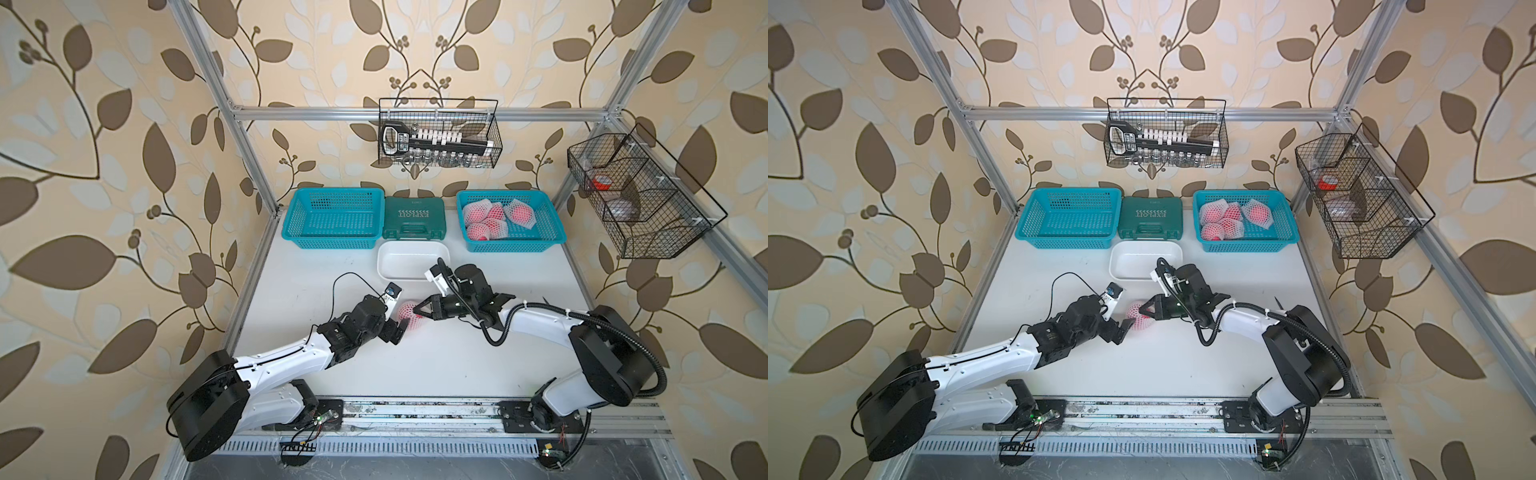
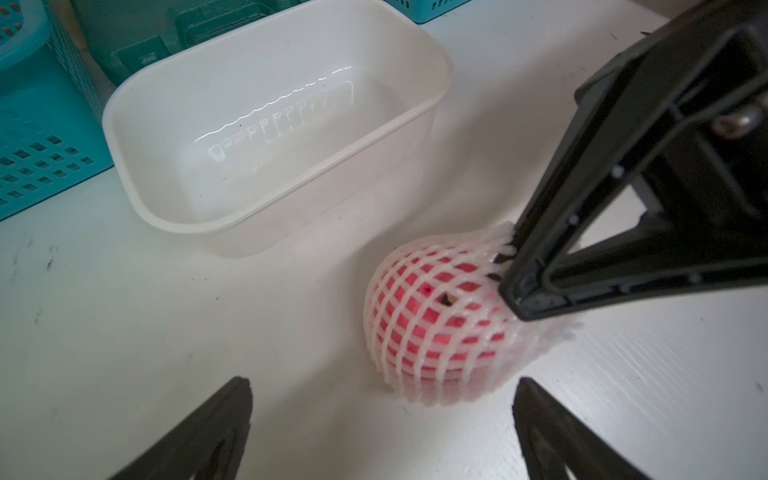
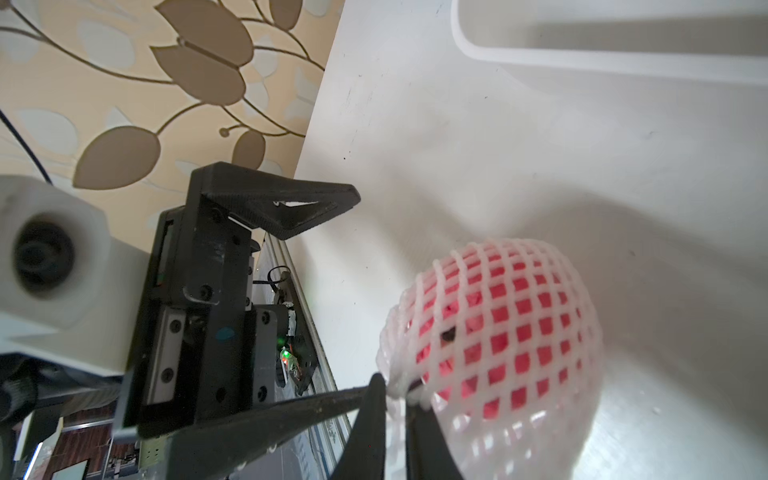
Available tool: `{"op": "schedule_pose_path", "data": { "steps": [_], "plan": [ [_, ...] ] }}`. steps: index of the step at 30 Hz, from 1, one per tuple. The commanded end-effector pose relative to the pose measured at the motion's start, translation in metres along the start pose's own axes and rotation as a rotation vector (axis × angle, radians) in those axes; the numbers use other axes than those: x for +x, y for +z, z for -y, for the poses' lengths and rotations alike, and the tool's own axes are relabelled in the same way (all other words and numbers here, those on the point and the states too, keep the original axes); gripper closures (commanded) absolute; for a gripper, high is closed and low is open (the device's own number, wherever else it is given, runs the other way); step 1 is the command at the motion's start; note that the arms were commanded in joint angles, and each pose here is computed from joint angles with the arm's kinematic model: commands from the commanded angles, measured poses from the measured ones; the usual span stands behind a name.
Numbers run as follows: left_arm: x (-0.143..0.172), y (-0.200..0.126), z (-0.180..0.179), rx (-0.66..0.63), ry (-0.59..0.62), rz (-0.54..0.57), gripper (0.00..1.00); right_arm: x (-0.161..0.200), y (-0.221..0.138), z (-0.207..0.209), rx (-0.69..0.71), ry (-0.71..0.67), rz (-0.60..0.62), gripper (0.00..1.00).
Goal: Remove foam nets from apples
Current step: Remove the foam net from the apple.
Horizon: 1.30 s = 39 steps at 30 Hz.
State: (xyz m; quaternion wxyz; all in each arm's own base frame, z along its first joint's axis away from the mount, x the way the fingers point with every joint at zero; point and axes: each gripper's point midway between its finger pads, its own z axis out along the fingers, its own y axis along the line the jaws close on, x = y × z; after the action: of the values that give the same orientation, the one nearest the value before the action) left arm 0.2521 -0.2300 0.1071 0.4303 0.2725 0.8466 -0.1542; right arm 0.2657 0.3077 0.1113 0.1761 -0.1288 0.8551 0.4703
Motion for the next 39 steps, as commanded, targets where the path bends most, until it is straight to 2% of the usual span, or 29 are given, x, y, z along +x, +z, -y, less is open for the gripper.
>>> {"op": "schedule_pose_path", "data": {
  "steps": [1, 6, 13, 17, 19, 22, 25, 33, 36, 39],
  "plan": [
    [-0.001, 0.002, -0.007, -0.033, -0.034, 0.004, 0.01, -0.002, 0.003, 0.003, 0.04, -0.017, -0.005, 0.87],
    [0.005, 0.007, -0.008, -0.043, -0.038, -0.011, 0.01, -0.011, -0.002, -0.007, 0.041, -0.041, 0.009, 0.75],
    [0.009, 0.007, -0.011, -0.056, -0.033, -0.014, 0.01, -0.03, -0.037, -0.031, 0.111, -0.122, 0.084, 0.39],
    [0.011, 0.008, -0.012, -0.062, -0.031, -0.02, 0.01, -0.035, -0.067, -0.007, 0.294, -0.092, 0.174, 0.17],
    [0.012, 0.009, -0.013, -0.065, -0.03, -0.024, 0.01, -0.026, -0.071, 0.01, 0.307, -0.037, 0.163, 0.12],
    [0.013, 0.011, -0.013, -0.065, -0.032, -0.034, 0.01, -0.007, -0.064, 0.016, 0.207, 0.024, 0.103, 0.09],
    [0.012, 0.011, -0.012, -0.06, -0.033, -0.029, 0.01, 0.003, -0.052, 0.001, 0.123, 0.004, 0.062, 0.04],
    [0.008, 0.009, -0.012, -0.059, -0.028, -0.019, 0.01, 0.009, -0.023, 0.017, 0.127, 0.025, 0.001, 0.02],
    [0.008, 0.007, -0.012, -0.059, -0.031, -0.016, 0.01, 0.009, -0.014, 0.018, 0.128, 0.022, -0.015, 0.05],
    [0.007, 0.005, -0.012, -0.058, -0.033, -0.008, 0.01, 0.005, -0.01, 0.019, 0.133, 0.017, -0.008, 0.15]
  ]
}}
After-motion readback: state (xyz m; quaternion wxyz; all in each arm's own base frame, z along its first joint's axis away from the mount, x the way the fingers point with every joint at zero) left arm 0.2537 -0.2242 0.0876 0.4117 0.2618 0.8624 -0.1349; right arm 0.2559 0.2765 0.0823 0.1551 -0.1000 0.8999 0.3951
